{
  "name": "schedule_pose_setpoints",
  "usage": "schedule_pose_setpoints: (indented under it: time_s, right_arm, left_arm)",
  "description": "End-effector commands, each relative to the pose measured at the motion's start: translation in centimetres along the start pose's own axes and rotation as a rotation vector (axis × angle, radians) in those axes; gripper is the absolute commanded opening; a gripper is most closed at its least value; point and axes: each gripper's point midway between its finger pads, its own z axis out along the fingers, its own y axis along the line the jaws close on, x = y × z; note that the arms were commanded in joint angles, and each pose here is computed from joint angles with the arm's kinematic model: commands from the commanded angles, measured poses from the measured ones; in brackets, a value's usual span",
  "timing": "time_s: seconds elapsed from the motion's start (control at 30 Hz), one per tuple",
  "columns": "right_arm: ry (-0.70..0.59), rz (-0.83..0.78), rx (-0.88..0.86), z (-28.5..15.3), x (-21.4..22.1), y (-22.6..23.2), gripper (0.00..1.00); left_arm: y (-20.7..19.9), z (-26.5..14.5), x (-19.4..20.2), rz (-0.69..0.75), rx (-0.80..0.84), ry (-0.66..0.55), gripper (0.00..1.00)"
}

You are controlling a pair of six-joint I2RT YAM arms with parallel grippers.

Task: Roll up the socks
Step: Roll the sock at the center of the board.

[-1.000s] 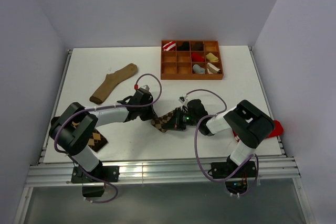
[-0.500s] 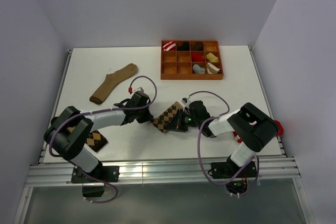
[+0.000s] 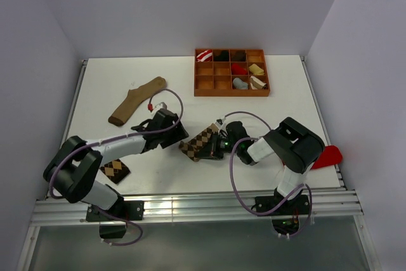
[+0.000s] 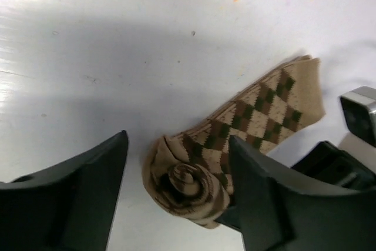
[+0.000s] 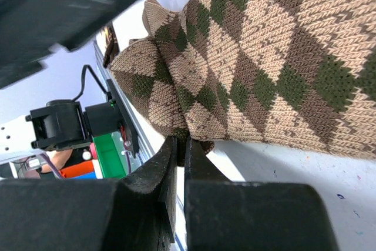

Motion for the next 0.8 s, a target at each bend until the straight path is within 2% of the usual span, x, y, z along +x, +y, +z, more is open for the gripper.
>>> schedule_pose_setpoints:
  time_s: [0.0,0.17,0.27,0.53,0.77]
  right_arm:
    - [0.033,0.065,0.188,-0.3,1.7,-4.7,0.0]
    - [0.033,0.067,0.179,-0.1,1.3,-4.2,0.0]
    - [0.037,0.065,0.178,0.0,1.2,-4.1,0.0]
    - [0.041,0.042,0.161,0.6,0.5,-3.3,0.0]
    - [0.046,0.032,0.161,0.7,0.4,-3.2,0.0]
  left_arm:
    - [-1.5,-2.3,-2.8,-0.061,0.039,-0.109,0.77]
    - [-2.8,-6.5,-5.1,-0.138,0.131,-0.22,0.81]
    - [-2.7,-8.0,-4.5,-0.165,0.201,-0.228,0.81]
    - [-0.8,-7.5,1.6,-0.206,0.305,-0.166,0.8]
    - [-0.1,-5.5,2.9,-0.192,0.299,-0.157,0.8]
